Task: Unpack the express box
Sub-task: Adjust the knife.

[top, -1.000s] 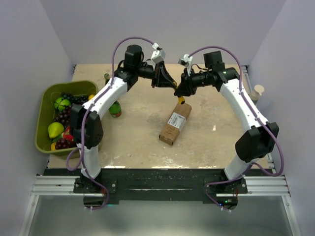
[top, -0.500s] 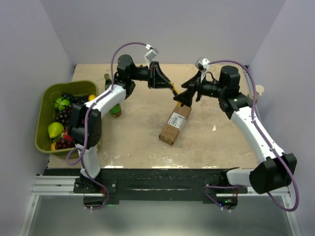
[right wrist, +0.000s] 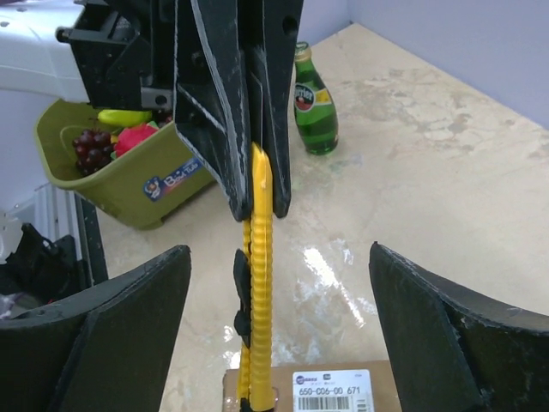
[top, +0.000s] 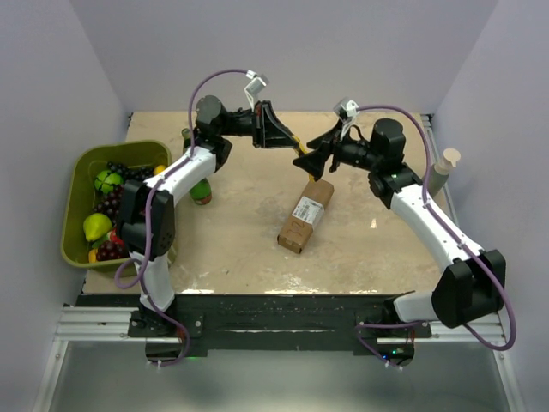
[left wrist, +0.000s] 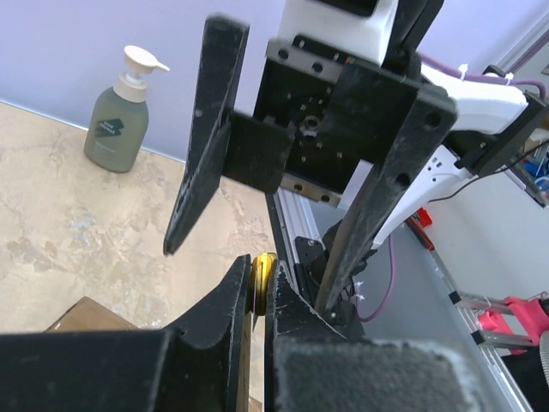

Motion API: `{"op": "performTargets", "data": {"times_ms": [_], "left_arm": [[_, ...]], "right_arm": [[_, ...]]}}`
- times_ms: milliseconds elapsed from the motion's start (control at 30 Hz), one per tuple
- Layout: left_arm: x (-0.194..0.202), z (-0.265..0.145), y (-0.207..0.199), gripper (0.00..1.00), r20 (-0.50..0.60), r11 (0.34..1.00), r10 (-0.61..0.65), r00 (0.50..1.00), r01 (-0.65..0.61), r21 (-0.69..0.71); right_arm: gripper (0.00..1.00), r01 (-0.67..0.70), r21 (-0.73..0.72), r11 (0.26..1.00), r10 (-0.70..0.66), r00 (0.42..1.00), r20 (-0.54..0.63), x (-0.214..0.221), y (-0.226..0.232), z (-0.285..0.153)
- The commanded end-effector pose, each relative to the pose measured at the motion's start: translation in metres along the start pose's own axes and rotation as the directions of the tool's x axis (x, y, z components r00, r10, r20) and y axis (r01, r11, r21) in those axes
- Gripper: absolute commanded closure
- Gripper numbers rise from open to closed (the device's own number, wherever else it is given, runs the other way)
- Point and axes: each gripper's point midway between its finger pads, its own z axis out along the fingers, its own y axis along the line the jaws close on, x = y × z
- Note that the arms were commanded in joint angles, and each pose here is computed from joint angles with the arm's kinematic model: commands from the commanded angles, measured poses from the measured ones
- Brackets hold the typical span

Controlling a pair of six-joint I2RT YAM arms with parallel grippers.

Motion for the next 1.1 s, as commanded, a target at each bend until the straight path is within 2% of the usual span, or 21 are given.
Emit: {"op": "performTargets", "data": {"times_ms": [0,67,167,233,300,333,400,433,467,500,533,567,600,633,667,700,733,767,800,900,1067], "left_arm": [[-0.02,0.0,-0.016,1.0,0.037,1.0,0.025,0.999,-0.025,0.0],[-0.021,0.0,-0.013,1.0,0.039,1.0,0.021,0.999,-0.021,-0.002],[-0.019,0.001,-0.007,1.0,0.039,1.0,0.011,0.999,-0.011,-0.005],[-0.017,0.001,-0.006,1.0,0.037,1.0,0.01,0.999,-0.01,-0.006],[-0.015,0.001,-0.005,1.0,0.033,1.0,0.01,0.999,-0.01,-0.006],[-0.012,0.0,-0.003,1.0,0.029,1.0,0.005,1.0,-0.004,-0.006],[-0.006,-0.001,0.004,1.0,0.017,1.0,0.006,1.0,-0.006,-0.02],[-0.003,-0.001,0.011,0.9,0.021,0.999,0.011,1.0,-0.01,-0.043],[0.0,-0.003,0.018,0.71,0.015,0.995,0.086,0.996,-0.085,-0.058],[0.001,-0.011,0.025,0.55,0.011,0.992,0.096,0.995,-0.095,-0.08],[0.005,-0.018,0.03,0.01,0.004,0.99,0.109,0.994,-0.109,-0.094],[0.0,-0.026,0.031,0.0,-0.002,0.975,0.197,0.98,-0.196,-0.109],[-0.003,-0.045,0.039,0.0,-0.008,0.967,0.202,0.979,-0.2,-0.159],[-0.007,-0.056,0.044,0.0,-0.017,0.952,0.232,0.973,-0.23,-0.202],[-0.019,-0.067,0.044,0.0,-0.071,0.88,0.413,0.908,-0.418,-0.227],[-0.017,-0.077,0.044,0.0,-0.126,0.881,0.378,0.917,-0.398,-0.256],[-0.015,-0.081,0.046,0.0,-0.186,0.849,0.42,0.888,-0.457,-0.267],[-0.015,-0.077,0.046,0.0,-0.267,0.753,0.572,0.776,-0.625,-0.204],[-0.01,-0.076,0.038,0.0,-0.32,0.765,0.538,0.779,-0.611,-0.201],[-0.005,-0.056,0.03,0.01,-0.374,0.712,0.61,0.699,-0.69,-0.129],[0.009,-0.01,0.01,0.05,-0.367,0.656,0.705,0.606,-0.755,0.013]], "right_arm": [[0.22,-0.035,-0.052,0.998,0.037,0.998,0.043,-0.001,0.01,0.002],[0.27,-0.049,-0.054,0.997,0.051,0.998,0.03,0.005,0.01,0.002],[0.42,-0.044,-0.077,0.996,0.046,0.999,0.028,0.005,0.015,0.001],[0.6,-0.029,-0.105,0.994,0.032,0.999,0.029,0.001,0.019,0.002],[0.69,-0.023,-0.098,0.995,0.027,0.999,0.032,-0.001,0.018,0.001],[0.82,-0.006,-0.101,0.995,0.008,1.0,0.024,-0.003,0.019,0.001],[0.99,0.002,-0.111,0.994,-0.001,1.0,0.002,-0.002,0.02,0.001],[1.0,0.015,-0.117,0.993,-0.018,0.999,-0.027,-0.002,0.021,-0.001],[1.0,0.012,-0.128,0.992,-0.019,0.998,-0.057,0.003,0.022,-0.002],[1.0,0.012,-0.134,0.991,-0.023,0.996,-0.084,0.007,0.021,-0.002],[1.0,0.05,-0.14,0.989,-0.071,0.986,-0.15,0.013,0.019,-0.01],[1.0,0.053,-0.142,0.988,-0.081,0.977,-0.197,0.022,0.014,-0.012],[1.0,-0.007,-0.135,0.991,-0.034,0.954,-0.298,0.045,0.016,-0.023],[1.0,0.108,-0.161,0.981,-0.154,0.94,-0.304,0.038,0.009,-0.027],[1.0,0.127,-0.145,0.981,-0.172,0.918,-0.357,0.047,0.0,-0.031],[1.0,0.026,-0.154,0.988,-0.099,0.865,-0.491,0.08,0.001,-0.044],[1.0,0.127,-0.217,0.968,-0.221,0.839,-0.497,0.073,-0.003,-0.045],[1.0,0.139,-0.204,0.969,-0.23,0.811,-0.539,0.079,-0.01,-0.049],[1.0,0.117,-0.204,0.972,-0.216,0.788,-0.577,0.087,-0.012,-0.052],[1.0,0.19,-0.197,0.962,-0.27,0.775,-0.571,0.074,-0.02,-0.05],[1.0,0.21,-0.124,0.97,-0.244,0.79,-0.562,0.061,-0.025,-0.047]]}}
